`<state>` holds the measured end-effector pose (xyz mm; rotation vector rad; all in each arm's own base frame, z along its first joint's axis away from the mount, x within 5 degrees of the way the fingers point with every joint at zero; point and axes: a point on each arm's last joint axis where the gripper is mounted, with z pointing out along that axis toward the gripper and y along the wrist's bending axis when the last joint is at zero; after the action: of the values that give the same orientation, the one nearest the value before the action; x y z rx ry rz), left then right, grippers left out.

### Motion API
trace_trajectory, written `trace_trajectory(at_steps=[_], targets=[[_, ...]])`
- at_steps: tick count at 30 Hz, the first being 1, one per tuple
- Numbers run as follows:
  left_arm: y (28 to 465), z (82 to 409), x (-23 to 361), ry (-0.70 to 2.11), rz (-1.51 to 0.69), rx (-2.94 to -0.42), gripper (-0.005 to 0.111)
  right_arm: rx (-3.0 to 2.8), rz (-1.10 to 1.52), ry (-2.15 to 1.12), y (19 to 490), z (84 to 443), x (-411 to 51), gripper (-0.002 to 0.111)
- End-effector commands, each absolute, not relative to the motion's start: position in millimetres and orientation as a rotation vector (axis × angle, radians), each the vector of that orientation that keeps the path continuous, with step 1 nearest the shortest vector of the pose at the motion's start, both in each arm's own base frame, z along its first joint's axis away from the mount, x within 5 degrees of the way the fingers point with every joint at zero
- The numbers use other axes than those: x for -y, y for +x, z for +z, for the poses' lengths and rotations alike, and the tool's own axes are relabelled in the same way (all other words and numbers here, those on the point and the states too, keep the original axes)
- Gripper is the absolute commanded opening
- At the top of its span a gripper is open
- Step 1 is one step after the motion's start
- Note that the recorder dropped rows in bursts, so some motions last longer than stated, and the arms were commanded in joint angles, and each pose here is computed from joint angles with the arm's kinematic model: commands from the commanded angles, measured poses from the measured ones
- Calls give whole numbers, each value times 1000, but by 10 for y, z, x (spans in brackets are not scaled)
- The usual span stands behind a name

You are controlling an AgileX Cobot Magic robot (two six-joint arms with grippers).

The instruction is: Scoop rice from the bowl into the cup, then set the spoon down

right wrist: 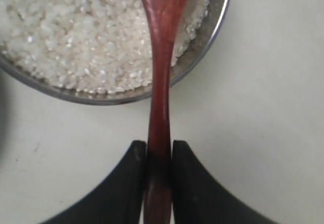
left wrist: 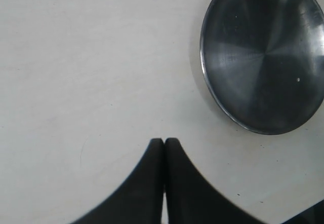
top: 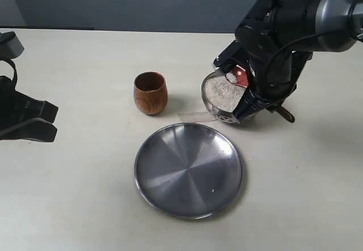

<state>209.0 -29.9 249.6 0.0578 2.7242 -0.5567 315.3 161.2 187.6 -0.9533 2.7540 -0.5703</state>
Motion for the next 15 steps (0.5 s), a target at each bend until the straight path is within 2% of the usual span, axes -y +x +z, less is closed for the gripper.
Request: trace_trajectory(at_steps=[1, 7, 15], targets=[[2078, 2477, 305, 67, -555, -2730, 0, -2747, -486, -919, 3164, 1919, -1640, -1], [2078, 2477, 305, 67, -555, -2730, 0, -2736, -460, -926, 3189, 1964, -1670, -1], [2080, 2478, 304, 66, -553, -2729, 0, -2635, -451, -983, 3294, 2376, -1928, -1]])
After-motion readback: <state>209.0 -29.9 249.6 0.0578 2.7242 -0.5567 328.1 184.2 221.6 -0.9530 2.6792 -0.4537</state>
